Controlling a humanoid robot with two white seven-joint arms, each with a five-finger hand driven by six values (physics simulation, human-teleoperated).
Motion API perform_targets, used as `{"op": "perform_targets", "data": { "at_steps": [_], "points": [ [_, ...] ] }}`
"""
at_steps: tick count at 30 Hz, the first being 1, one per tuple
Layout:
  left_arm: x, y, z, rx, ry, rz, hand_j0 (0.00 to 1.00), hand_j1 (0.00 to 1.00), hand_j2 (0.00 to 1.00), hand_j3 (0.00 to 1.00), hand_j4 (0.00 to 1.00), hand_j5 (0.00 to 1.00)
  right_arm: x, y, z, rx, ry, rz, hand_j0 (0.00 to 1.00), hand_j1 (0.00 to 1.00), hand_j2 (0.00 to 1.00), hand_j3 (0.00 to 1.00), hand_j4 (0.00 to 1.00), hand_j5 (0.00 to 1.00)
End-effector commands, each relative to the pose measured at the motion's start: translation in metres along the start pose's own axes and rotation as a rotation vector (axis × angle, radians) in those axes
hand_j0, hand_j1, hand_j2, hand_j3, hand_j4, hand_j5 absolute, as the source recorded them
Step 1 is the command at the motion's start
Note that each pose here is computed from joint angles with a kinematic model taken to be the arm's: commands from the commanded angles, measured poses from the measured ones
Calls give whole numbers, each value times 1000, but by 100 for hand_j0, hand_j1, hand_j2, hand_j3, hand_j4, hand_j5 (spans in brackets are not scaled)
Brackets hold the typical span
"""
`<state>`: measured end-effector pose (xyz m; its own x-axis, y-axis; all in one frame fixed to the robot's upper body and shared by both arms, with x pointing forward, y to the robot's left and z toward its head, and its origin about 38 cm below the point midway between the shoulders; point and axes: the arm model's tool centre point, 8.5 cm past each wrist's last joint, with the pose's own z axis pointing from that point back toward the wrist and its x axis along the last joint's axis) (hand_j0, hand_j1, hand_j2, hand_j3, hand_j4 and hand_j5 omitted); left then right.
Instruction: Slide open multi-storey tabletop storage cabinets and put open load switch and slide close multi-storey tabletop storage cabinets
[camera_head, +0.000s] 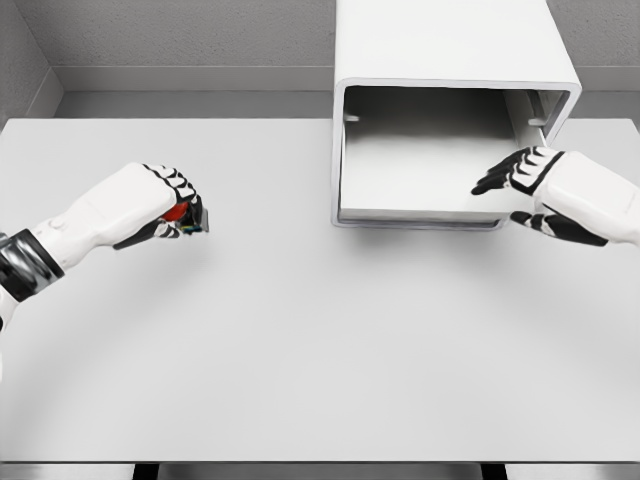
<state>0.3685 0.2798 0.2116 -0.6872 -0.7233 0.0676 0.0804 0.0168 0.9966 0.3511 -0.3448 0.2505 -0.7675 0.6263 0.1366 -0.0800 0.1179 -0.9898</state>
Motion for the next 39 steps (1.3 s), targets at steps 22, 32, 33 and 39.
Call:
{"op": "perform_targets", "data": {
  "at_steps": [22, 32, 33, 39],
  "points": [
    [22, 25, -38, 116, -86, 20, 34, 34, 34, 34, 34, 34, -75, -19, 83, -85, 324, -45, 62, 62, 62, 62, 62, 62],
    [33, 34, -54, 157, -126, 29, 35, 35, 35, 35, 35, 35, -79, 1, 97, -36, 366, -76, 63, 63, 63, 63, 63, 63],
    [35, 35, -56, 162, -132, 30, 35, 35, 35, 35, 35, 35, -78, 5, 98, -23, 365, -80, 63, 63, 63, 63, 63, 63],
    [40, 44, -64, 186, -153, 25, 35, 35, 35, 35, 35, 35, -69, 27, 100, 33, 360, -94, 66, 66, 66, 66, 66, 66]
  ]
}}
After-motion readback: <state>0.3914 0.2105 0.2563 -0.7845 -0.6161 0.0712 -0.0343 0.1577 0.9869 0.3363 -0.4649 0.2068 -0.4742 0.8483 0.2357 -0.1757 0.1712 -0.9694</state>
